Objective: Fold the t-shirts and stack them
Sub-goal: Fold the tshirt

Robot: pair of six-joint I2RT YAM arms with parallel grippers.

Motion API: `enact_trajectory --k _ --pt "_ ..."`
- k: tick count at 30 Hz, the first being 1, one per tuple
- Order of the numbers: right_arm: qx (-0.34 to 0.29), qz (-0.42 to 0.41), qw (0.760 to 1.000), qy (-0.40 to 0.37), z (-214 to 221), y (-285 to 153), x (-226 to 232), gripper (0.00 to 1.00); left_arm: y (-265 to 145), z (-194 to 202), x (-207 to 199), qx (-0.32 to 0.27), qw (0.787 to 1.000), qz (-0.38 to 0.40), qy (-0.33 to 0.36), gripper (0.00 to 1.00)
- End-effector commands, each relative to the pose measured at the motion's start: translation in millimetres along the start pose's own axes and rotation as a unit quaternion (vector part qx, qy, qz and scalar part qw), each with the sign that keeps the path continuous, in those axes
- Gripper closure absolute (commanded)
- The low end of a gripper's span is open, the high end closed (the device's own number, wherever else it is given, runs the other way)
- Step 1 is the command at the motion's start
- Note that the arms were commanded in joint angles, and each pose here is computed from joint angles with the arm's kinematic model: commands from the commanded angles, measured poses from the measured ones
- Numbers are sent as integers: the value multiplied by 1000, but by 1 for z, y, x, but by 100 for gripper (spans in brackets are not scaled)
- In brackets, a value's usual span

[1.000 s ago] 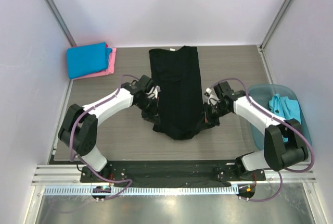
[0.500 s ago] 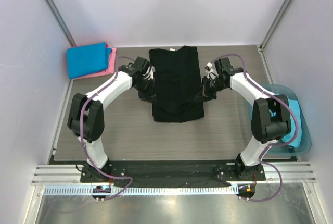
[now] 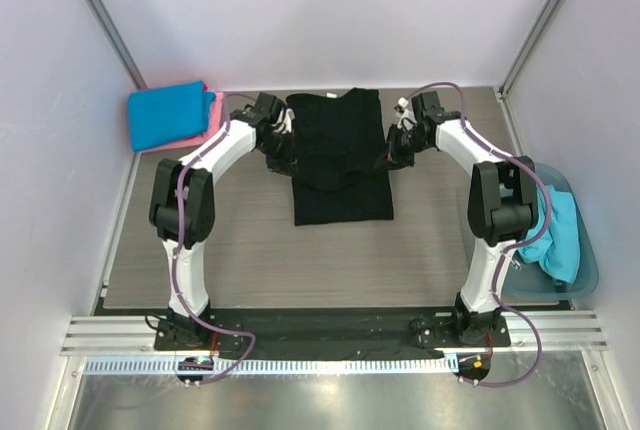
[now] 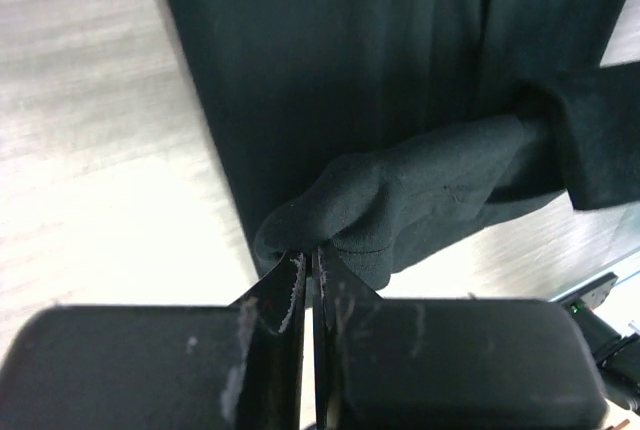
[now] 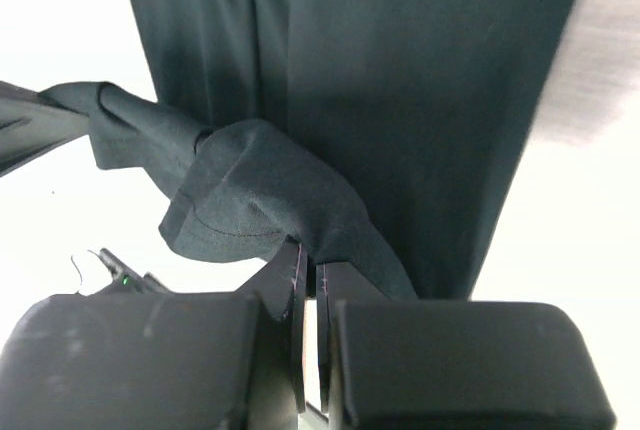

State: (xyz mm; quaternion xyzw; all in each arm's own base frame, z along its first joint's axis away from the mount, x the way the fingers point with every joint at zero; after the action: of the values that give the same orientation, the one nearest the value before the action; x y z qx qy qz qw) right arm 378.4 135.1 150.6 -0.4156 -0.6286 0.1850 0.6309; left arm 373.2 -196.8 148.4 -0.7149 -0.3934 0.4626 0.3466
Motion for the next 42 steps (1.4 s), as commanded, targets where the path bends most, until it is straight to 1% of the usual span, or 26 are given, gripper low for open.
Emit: enact_trajectory --k 1,12,24,25,26,27,28,29,30,31,33,34,35,36,37,38,39,40,41,42 --pt "-50 -10 998 -40 -31 -6 10 99 -2 -23 -4 -37 999 18 26 100" --pt "-52 -7 998 -46 -63 24 3 99 12 -42 7 -56 998 -4 38 100" --pt "-69 -11 996 -60 -89 38 6 99 18 -53 19 -72 995 -47 45 100" --pt "-69 -13 996 -61 -91 39 6 97 20 -54 22 -71 995 -55 44 99" --pt "-66 -14 996 -63 -91 43 6 90 21 -54 24 -72 994 -66 43 98" --pt "-76 -13 994 -73 -96 41 7 83 22 -54 30 -74 993 -86 40 90" --pt "-82 -11 993 -78 -98 41 8 76 21 -55 31 -77 991 -100 38 79" --pt "-93 -13 992 -85 -102 35 14 65 19 -56 33 -80 990 -109 38 67" --pt "-104 -7 990 -96 -105 29 16 60 16 -56 34 -84 988 -120 40 51" --pt "-113 -7 988 -104 -106 22 20 55 12 -57 36 -90 986 -137 41 46" --pt "-129 -1 985 -117 -102 -1 27 53 -7 -59 33 -108 982 -149 48 38" --pt "-132 2 984 -118 -99 -8 28 52 -15 -57 35 -111 978 -170 48 34" --pt "-127 10 986 -108 -91 -13 21 51 -31 -54 33 -120 975 -179 49 32" --pt "-141 9 984 -106 -87 -34 24 51 -40 -50 33 -122 974 -187 48 29" --pt "-140 10 985 -99 -80 -42 21 49 -46 -42 32 -114 974 -189 44 28" --pt "-120 22 989 -82 -64 -40 5 49 -47 -26 33 -94 977 -186 38 27" --pt "-120 21 989 -81 -53 -55 5 49 -61 -18 29 -98 979 -175 33 25" --pt "-108 19 991 -73 -42 -57 -1 48 -64 -7 28 -87 983 -160 22 24" --pt "-77 28 995 -51 -22 -49 -18 48 -54 17 25 -49 993 -110 -13 23" --pt "-68 25 997 -42 -12 -51 -24 47 -60 27 30 -44 995 -79 -49 22"
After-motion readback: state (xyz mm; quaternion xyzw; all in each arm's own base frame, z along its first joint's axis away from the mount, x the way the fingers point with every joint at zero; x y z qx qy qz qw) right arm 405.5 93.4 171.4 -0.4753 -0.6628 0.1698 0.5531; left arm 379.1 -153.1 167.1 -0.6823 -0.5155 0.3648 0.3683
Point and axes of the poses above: each gripper's point midway between its finger pads, its own y axis out along the fingers, its own x axis along the line the jaws close on, z = x × y, the point moved 7 cm from there along -y, back along the fingers, and after that the axes turned 11 degrees about y, right-handed, at the moved point
